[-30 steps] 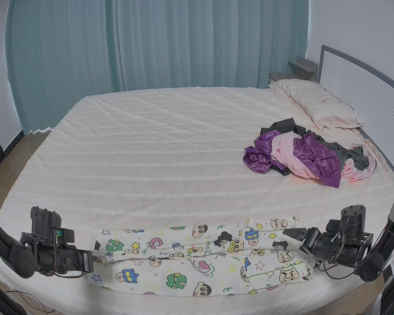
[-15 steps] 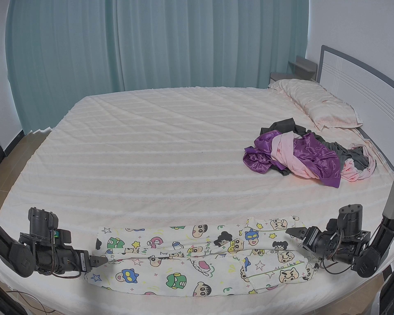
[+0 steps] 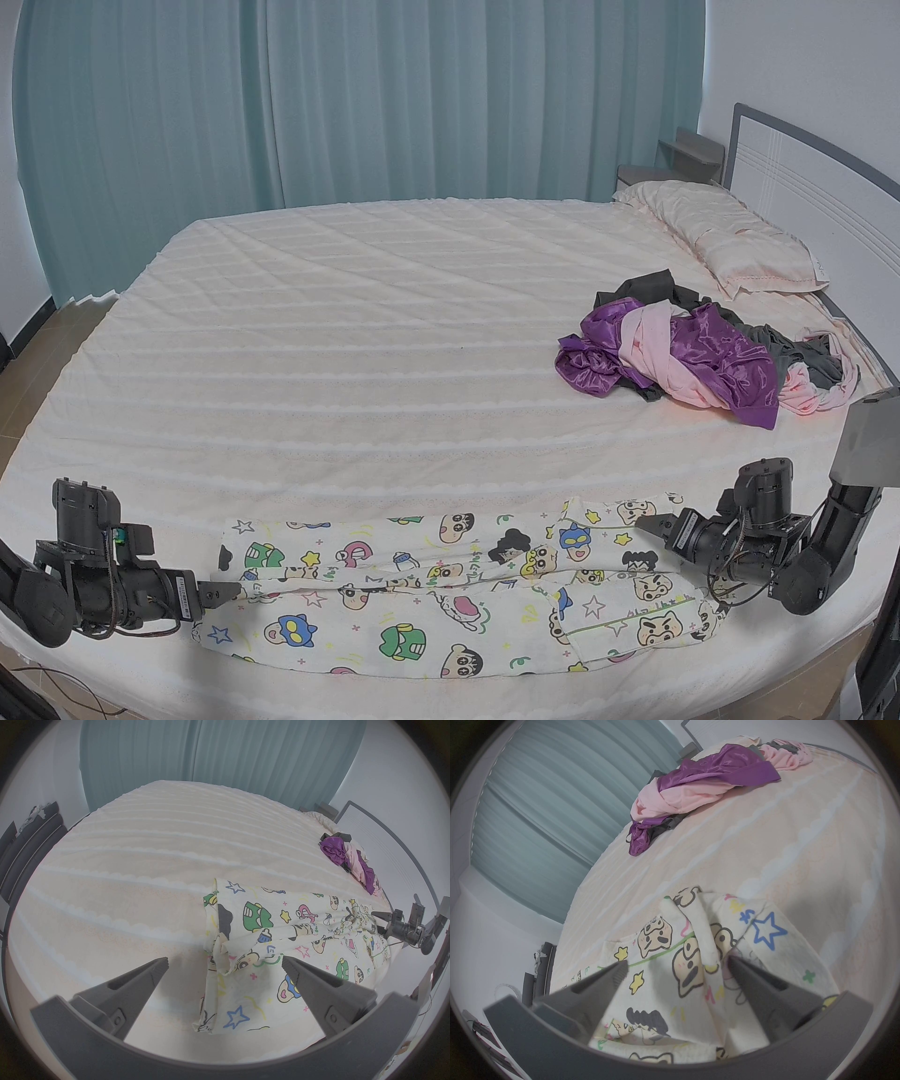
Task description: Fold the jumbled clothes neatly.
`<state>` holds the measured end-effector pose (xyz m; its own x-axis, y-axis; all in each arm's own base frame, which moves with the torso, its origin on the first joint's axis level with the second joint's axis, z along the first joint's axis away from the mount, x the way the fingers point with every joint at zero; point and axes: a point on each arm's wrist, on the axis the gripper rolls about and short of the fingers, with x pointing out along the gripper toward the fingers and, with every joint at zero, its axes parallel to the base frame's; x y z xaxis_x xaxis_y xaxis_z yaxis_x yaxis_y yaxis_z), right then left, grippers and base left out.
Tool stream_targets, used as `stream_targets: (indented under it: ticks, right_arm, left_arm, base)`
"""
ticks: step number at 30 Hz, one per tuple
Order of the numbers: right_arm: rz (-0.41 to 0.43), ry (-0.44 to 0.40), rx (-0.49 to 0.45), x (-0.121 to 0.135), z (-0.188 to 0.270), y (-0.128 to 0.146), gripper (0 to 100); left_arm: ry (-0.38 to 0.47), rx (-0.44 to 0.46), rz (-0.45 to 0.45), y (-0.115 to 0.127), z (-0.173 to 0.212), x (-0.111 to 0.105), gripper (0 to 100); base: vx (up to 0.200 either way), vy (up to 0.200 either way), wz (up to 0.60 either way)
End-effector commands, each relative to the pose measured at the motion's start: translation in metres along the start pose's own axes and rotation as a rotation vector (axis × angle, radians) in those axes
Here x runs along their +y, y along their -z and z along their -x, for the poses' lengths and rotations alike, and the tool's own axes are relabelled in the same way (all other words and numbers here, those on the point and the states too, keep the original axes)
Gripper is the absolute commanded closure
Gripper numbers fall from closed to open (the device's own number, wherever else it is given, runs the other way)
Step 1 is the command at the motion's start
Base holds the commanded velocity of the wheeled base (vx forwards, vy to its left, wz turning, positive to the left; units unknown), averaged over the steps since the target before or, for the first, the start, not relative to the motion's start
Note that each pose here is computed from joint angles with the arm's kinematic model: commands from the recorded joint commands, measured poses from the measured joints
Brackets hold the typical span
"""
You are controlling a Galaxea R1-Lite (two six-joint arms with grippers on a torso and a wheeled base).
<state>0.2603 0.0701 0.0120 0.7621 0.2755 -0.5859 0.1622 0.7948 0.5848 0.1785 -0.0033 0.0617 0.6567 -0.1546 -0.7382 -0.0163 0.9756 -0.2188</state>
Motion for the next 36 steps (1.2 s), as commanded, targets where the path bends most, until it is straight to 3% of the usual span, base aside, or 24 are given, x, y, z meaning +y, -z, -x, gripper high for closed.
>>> stream_targets:
  ticks: [1, 13, 21, 22, 23, 25, 26, 29, 36]
  right_arm:
    - [0.011, 0.015, 0.021, -0.003, -0.009, 0.004, 100]
    - [-0.029, 0.026, -0.097, -0.007, 0.009, -0.019, 100]
    - [-0.024, 0.02, -0.075, -0.008, 0.012, -0.015, 100]
    - [-0.025, 0.016, -0.054, -0.009, 0.012, -0.012, 0]
    - [-0.025, 0.017, -0.051, -0.01, 0.012, -0.012, 0]
    - [-0.031, 0.012, -0.029, -0.011, 0.013, -0.009, 0]
    - [-0.031, 0.012, -0.029, -0.011, 0.013, -0.009, 0]
    - [-0.032, 0.019, -0.017, -0.013, 0.014, -0.006, 0]
    - [-0.033, 0.019, -0.014, -0.014, 0.018, -0.003, 0]
  left_arm:
    - [0.0, 0.003, 0.003, 0.002, 0.0, 0.0, 0]
    - [-0.002, -0.004, 0.001, -0.001, 0.0, 0.0, 0]
    - [0.014, -0.078, 0.053, -0.017, -0.004, -0.002, 0]
    - [0.036, -0.136, 0.122, -0.032, -0.004, -0.005, 0]
    - [0.037, -0.139, 0.129, -0.033, -0.004, -0.005, 0]
    - [0.083, -0.181, 0.231, -0.053, -0.007, -0.011, 0]
    - [0.083, -0.181, 0.231, -0.053, -0.007, -0.011, 0]
    - [0.16, -0.067, 0.294, -0.059, -0.024, -0.016, 0]
    - [0.132, 0.05, 0.267, -0.055, -0.057, -0.011, 0]
  base:
    - [0.0, 0.0, 0.0]
    - [0.0, 0.0, 0.0]
    - [0.0, 0.0, 0.0]
    - [0.0, 0.0, 0.0]
    - [0.0, 0.0, 0.0]
    - [0.0, 0.0, 0.0]
    - [0.0, 0.0, 0.0]
    - [0.0, 0.0, 0.0]
    - [0.0, 0.0, 0.0]
